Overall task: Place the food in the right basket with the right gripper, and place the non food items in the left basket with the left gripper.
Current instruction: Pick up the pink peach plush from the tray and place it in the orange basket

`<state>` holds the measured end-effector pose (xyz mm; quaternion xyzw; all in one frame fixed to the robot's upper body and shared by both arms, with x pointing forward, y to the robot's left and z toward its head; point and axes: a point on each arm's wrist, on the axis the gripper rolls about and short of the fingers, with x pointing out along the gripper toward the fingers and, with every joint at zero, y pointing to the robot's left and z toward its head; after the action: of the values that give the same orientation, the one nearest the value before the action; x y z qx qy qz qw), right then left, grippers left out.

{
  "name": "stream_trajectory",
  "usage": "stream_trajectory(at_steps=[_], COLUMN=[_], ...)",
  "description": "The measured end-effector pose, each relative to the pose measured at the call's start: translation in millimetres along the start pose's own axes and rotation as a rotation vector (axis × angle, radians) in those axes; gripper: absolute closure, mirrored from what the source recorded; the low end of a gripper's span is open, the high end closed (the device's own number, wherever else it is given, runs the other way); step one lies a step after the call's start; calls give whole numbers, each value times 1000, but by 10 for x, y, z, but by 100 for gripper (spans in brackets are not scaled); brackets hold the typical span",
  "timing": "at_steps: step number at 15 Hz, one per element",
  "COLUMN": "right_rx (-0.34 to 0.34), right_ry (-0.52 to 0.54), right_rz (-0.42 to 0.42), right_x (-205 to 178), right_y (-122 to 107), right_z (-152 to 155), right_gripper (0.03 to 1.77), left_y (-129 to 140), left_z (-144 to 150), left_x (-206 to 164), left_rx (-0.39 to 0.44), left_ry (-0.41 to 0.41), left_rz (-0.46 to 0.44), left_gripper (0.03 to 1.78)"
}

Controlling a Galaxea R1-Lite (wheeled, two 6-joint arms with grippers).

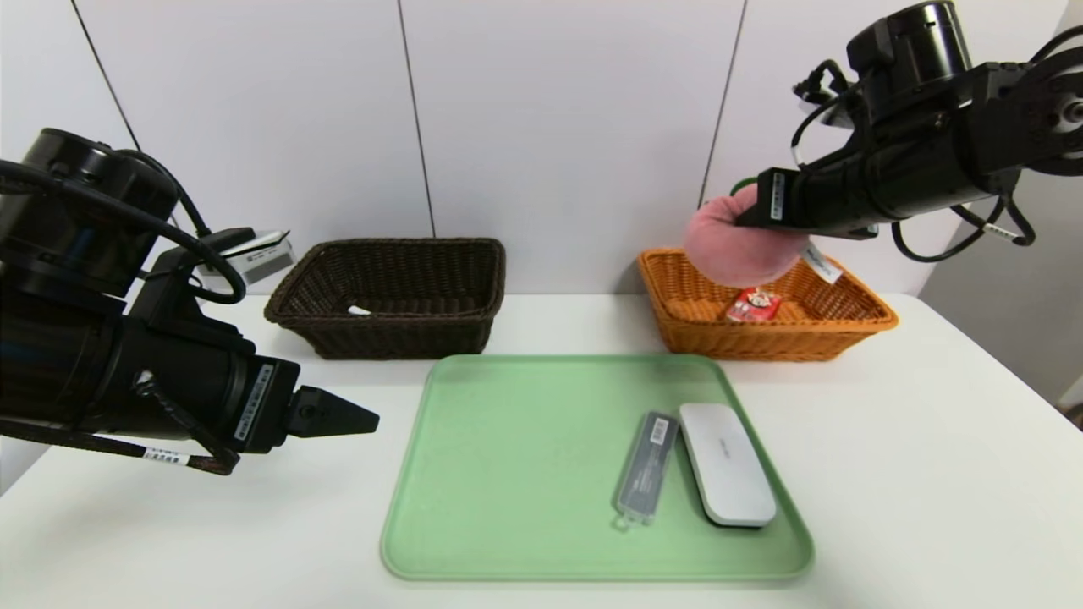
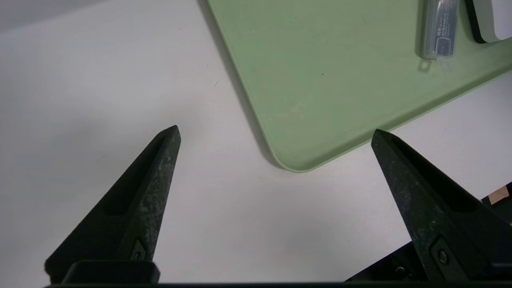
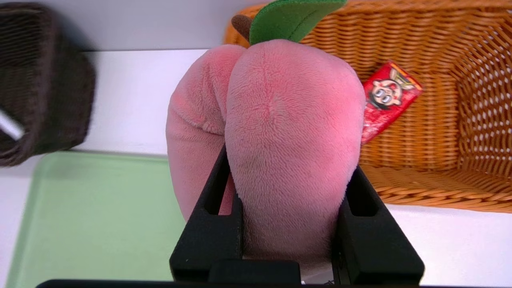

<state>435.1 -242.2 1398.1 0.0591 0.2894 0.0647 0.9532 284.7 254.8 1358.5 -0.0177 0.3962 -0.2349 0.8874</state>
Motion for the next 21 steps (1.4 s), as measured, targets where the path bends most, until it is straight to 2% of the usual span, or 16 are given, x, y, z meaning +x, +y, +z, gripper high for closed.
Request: stream_trajectory(at_steps=[6, 11, 16, 21], right_rx=[62, 83, 87, 86], right_ry=[47, 63, 70, 60], right_rz=[-103, -134, -138, -136], right_x=[604, 937, 1027, 981], right_y=[-418, -573, -594, -588], right_z=[-43, -47, -62, -24], right_gripper=[123, 123, 70, 41], left_y=[-1, 1, 2, -1], left_z=[4, 2, -2, -15], left_x=[1, 4, 2, -14], left_rx=[1, -3, -3, -4], left_ry=[-2, 0, 1, -1], left_rz=[-2, 0, -1, -2], left_gripper=[12, 12, 12, 12])
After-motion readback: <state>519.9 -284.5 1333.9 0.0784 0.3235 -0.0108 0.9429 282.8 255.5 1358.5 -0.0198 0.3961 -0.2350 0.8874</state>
